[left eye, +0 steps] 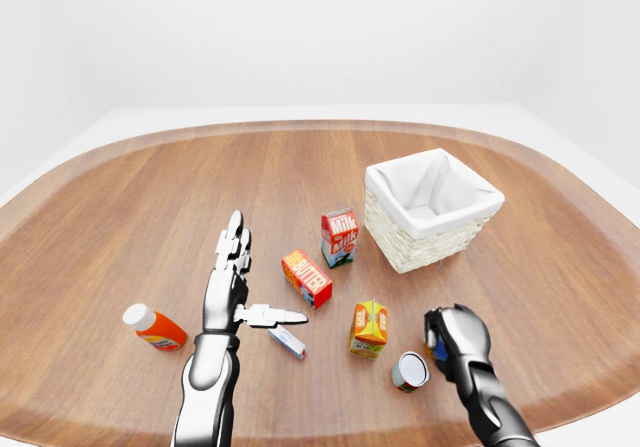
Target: Pick up the alphabet soup and the tomato sauce, and put them in the basket.
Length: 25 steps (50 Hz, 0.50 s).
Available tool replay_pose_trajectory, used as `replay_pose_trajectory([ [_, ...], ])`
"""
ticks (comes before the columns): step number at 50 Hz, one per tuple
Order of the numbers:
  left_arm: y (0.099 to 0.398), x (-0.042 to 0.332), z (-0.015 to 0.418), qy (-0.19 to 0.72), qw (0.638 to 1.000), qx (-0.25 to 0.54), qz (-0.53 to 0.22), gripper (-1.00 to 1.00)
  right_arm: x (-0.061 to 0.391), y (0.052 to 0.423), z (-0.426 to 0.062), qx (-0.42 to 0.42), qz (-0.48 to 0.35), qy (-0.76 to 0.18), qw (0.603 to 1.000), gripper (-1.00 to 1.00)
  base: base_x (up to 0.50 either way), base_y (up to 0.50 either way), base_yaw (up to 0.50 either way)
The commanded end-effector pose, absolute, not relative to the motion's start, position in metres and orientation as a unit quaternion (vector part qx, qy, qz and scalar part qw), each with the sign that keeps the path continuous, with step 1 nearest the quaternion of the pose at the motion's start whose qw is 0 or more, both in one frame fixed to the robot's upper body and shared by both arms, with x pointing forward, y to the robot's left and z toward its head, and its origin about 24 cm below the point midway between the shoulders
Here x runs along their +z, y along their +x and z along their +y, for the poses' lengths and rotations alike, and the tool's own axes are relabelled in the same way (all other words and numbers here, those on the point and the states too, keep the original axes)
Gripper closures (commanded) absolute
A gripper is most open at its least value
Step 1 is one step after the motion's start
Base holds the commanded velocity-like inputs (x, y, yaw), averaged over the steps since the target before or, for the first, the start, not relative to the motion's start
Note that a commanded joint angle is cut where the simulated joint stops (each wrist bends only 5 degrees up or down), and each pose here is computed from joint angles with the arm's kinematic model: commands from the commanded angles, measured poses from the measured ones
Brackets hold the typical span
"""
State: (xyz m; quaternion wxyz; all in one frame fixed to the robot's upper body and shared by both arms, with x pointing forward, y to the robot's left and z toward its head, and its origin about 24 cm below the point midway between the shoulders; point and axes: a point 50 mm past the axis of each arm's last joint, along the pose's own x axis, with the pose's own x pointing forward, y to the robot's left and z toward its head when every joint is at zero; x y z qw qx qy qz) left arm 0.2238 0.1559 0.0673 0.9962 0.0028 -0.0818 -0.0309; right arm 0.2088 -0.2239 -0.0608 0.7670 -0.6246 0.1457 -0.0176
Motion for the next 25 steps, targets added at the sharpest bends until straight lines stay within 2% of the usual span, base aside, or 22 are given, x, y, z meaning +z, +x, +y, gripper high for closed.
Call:
replay_pose_trajectory([
  [1, 0.225, 0.069, 0.157, 0.001, 0.996, -0.027, -0.085, -1.0, -0.051, 0.206, -0.223, -0.031, 0.132, -0.614, 0.777, 1.0, 0.0, 0.0, 0.0],
  [25, 0.225, 0.069, 0.157, 0.001, 0.996, -0.027, -0.085, -1.0, -0.001, 0.191, -0.214, -0.09, 0.044, -0.578, 0.81, 1.0, 0.0, 0.0, 0.0],
])
